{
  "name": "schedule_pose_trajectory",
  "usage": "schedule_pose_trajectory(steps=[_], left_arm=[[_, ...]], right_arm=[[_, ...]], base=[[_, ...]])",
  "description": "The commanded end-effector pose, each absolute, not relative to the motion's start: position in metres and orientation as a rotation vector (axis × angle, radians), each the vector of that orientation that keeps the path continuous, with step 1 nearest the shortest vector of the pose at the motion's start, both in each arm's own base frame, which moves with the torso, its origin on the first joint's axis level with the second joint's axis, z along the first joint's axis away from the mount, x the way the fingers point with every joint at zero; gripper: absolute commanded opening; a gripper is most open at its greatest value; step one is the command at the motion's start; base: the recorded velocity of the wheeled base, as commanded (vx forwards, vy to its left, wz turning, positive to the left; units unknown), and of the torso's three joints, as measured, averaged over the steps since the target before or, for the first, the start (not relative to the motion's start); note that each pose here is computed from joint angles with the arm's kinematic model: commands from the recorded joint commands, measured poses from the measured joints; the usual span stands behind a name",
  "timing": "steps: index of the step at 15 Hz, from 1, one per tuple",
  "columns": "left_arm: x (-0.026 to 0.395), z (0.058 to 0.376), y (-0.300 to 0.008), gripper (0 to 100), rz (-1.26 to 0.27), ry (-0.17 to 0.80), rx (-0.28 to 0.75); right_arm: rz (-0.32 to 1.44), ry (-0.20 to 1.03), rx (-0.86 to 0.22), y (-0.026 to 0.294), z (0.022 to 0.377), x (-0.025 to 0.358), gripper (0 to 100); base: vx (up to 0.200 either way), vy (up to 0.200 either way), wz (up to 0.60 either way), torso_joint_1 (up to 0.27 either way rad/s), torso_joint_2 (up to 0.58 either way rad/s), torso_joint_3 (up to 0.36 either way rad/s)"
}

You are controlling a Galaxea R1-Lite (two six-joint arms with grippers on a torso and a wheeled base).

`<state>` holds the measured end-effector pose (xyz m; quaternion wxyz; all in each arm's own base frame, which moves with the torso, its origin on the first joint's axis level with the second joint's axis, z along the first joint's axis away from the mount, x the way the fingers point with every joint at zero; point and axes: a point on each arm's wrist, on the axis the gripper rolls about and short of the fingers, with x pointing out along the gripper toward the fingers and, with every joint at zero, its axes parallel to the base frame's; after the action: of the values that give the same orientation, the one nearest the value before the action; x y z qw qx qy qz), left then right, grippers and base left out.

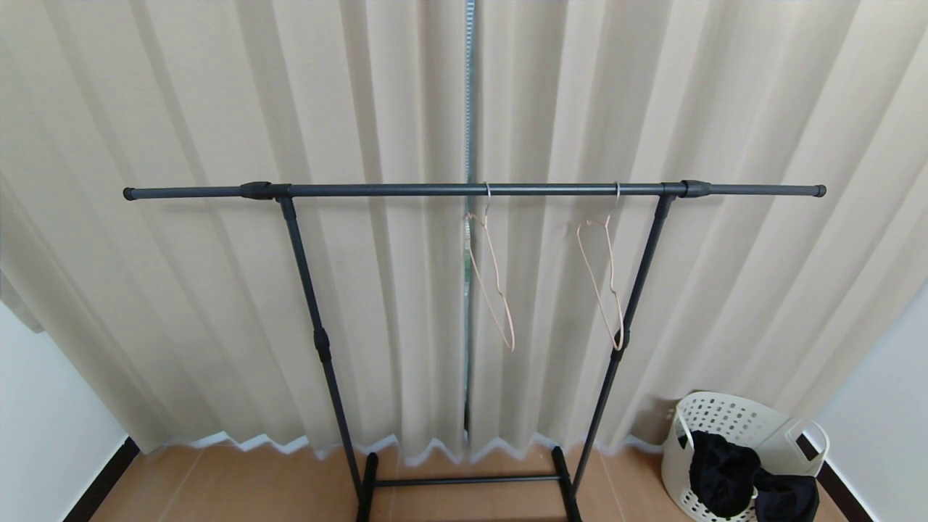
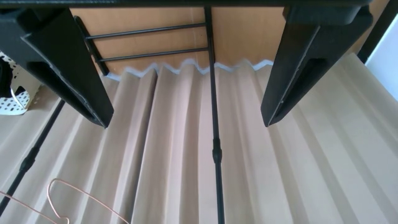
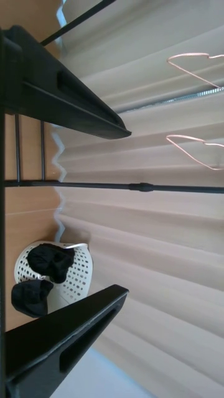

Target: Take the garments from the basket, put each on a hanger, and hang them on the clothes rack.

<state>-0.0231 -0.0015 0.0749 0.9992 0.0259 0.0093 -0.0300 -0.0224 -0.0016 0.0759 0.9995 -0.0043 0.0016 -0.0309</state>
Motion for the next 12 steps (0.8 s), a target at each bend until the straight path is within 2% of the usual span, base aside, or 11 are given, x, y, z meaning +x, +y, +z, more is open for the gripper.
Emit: schedule_pose_trajectory(steps=[1, 12], left_arm=[[-0.0228, 0.0745, -0.0016, 100, -0.062, 0.023, 0.057], [-0.0229, 0.0745, -0.0016, 100, -0.060, 0.022, 0.044]], right_arm=[[-0.061, 0.005, -0.009, -0.0017, 0.0760, -0.0223, 100], [-0.048, 0.004, 0.006, -0.0013, 0.0760, -0.0222, 100]], base=[[0.000, 0.000, 0.00, 0.000, 0.00, 0.000], [0.000, 0.000, 0.00, 0.000, 0.00, 0.000]])
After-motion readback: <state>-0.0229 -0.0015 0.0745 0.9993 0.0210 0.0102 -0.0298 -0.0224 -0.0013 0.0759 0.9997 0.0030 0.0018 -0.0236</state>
